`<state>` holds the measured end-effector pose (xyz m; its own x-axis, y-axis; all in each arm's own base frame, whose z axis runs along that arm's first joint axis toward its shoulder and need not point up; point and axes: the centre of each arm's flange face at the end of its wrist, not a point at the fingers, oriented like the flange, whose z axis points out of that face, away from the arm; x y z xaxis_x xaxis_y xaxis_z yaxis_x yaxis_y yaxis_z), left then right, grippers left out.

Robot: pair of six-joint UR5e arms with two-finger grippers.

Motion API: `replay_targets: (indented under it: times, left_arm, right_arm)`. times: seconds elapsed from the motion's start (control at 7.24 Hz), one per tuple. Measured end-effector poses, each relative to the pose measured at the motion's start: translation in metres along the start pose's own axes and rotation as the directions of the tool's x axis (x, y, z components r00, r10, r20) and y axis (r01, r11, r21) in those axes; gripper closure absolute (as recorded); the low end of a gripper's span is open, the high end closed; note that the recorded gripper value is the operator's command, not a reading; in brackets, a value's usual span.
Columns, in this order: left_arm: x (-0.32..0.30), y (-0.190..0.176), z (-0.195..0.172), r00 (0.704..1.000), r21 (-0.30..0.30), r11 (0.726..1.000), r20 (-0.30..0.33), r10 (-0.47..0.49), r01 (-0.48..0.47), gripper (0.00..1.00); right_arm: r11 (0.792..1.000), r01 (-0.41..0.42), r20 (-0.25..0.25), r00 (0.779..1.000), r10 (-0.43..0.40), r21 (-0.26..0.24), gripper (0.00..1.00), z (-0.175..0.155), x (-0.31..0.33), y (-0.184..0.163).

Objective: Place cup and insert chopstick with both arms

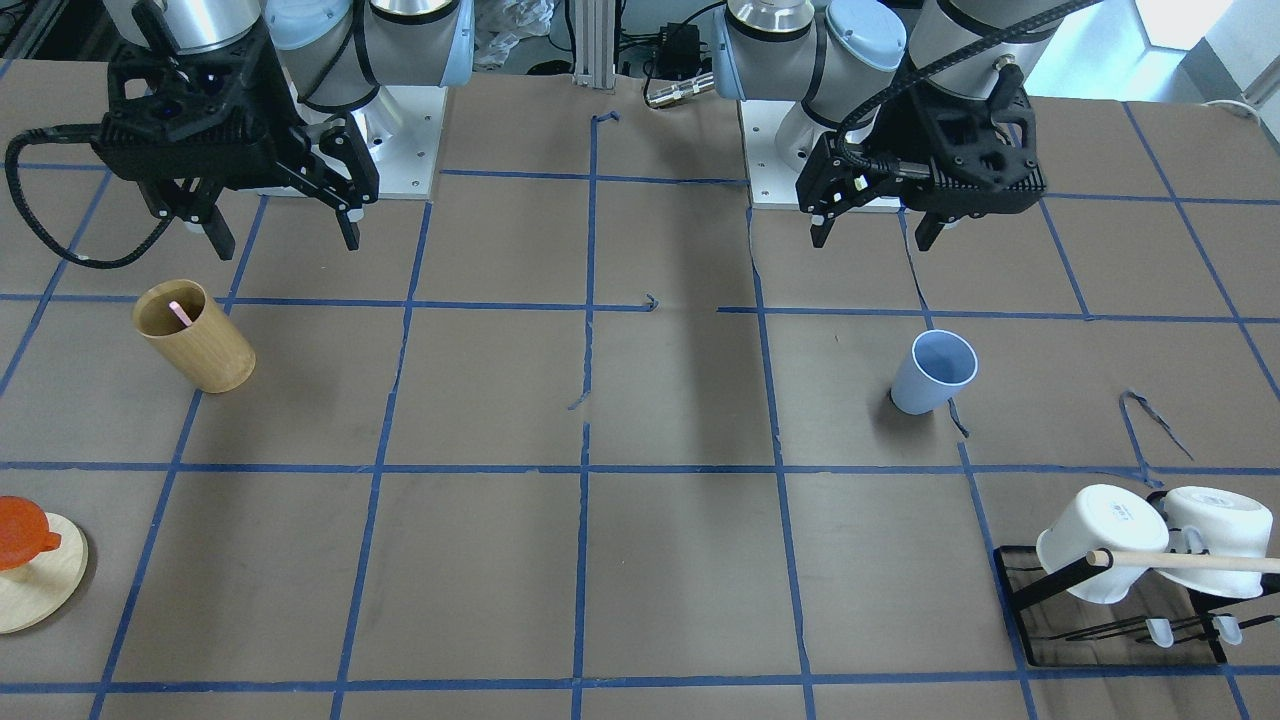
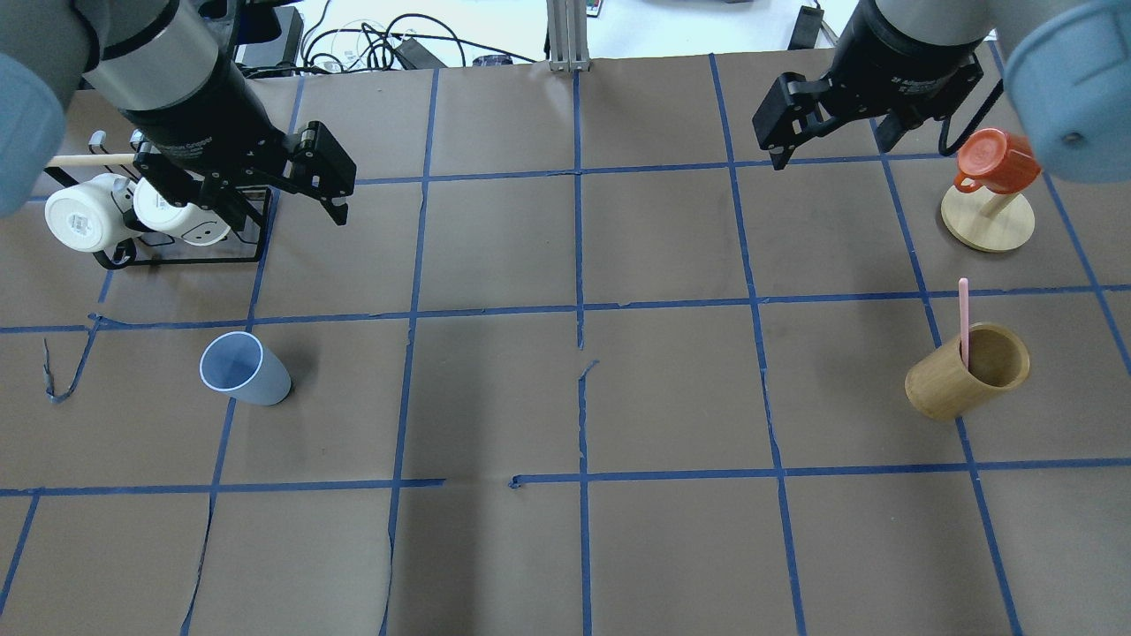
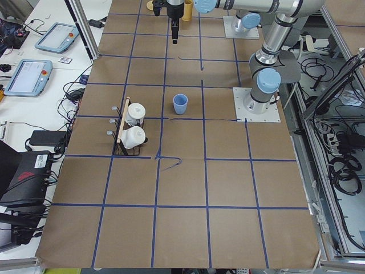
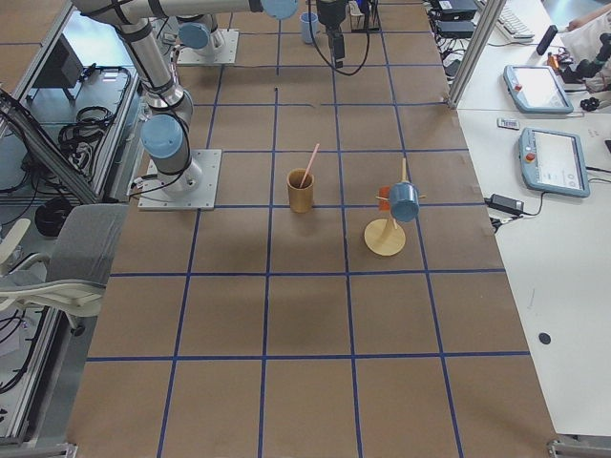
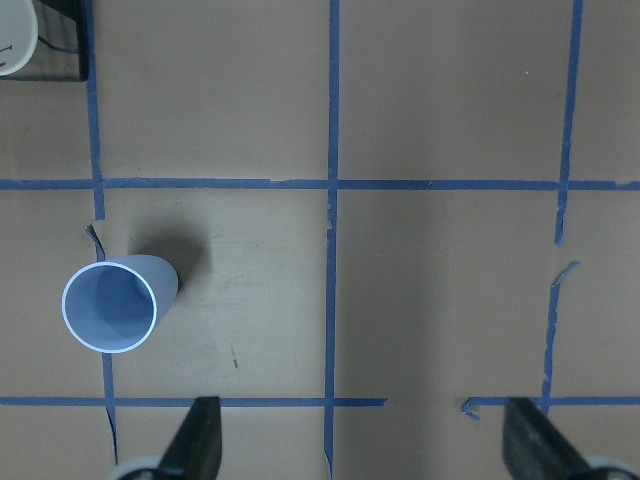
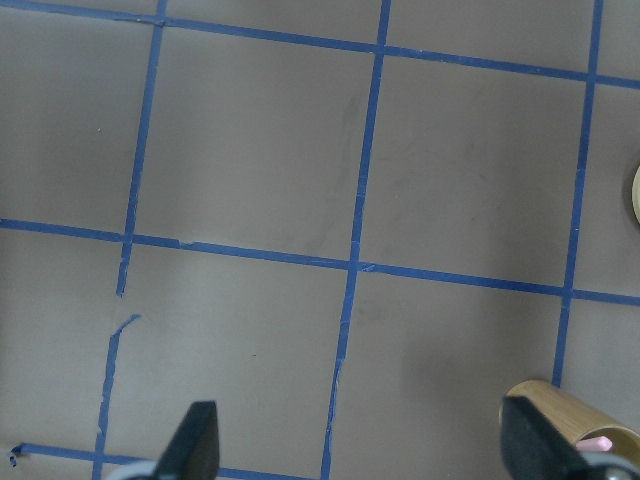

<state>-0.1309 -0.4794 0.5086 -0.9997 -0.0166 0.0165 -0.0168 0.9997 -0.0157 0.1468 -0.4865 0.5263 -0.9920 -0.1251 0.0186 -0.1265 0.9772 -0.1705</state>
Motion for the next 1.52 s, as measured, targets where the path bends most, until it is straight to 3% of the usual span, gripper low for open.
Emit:
replay_targets:
  times: [0.41,1.52]
  left_arm:
    - [-0.0002,0.0015,-0.0015,1.0,0.003,1.0,0.001,0.0,0.0,0.0]
    - [0.0002,0.0057,-0.0025,1.0,0.005,1.0,-0.002,0.0,0.0,0.0]
  right_arm:
    - [0.997,-0.083,-0.006,0.997,0.083,-0.002,0.0,-0.0005,0.003,0.0005]
    - [0.996,-0.087,-0.009,0.996,0.087,-0.007,0.0,0.0026,0.004,-0.0007]
